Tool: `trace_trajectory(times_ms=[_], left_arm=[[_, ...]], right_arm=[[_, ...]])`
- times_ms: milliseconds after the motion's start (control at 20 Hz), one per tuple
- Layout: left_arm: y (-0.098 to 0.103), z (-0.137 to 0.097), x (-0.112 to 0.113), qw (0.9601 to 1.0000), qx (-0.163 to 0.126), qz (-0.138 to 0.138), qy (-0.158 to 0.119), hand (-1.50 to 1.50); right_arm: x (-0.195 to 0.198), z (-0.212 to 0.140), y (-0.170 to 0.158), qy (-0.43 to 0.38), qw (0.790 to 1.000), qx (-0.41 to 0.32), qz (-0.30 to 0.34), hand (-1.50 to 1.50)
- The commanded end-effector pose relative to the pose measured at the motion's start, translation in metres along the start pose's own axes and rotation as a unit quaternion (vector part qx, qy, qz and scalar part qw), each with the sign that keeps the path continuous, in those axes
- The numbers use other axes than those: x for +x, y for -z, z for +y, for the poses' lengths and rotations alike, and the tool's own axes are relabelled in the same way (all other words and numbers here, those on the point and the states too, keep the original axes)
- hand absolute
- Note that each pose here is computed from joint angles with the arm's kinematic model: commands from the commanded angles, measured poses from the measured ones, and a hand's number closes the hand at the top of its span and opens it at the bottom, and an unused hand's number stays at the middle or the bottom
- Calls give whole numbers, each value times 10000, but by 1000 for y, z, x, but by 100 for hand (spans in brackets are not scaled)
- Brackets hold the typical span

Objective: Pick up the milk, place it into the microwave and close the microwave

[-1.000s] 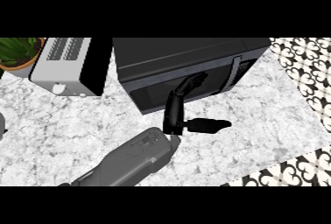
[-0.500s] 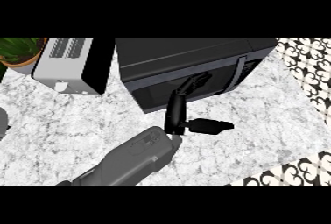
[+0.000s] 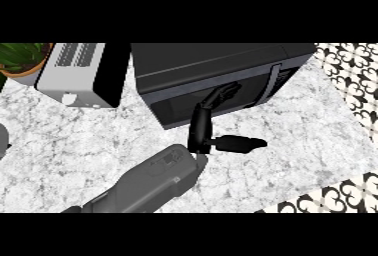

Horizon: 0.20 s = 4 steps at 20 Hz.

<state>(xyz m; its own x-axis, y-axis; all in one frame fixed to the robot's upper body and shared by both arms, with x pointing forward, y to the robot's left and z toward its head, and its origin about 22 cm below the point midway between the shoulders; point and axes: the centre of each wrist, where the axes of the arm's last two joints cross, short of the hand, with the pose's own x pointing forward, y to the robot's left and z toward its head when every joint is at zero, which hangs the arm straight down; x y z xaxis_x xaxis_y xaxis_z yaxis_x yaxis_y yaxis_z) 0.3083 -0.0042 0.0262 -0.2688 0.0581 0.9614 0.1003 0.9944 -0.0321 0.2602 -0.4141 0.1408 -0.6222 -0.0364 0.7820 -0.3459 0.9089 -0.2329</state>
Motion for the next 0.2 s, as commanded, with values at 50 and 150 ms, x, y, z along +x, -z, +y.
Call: trace_trajectory(times_ms=[50, 150], left_arm=[[25, 8, 3, 9988, 477, 22, 115, -150], [25, 8, 4, 9986, 517, 24, 76, -150]], right_arm=[[2, -9, 4, 230, 9996, 134, 1, -150], [2, -15, 6, 242, 9997, -21, -32, -150]])
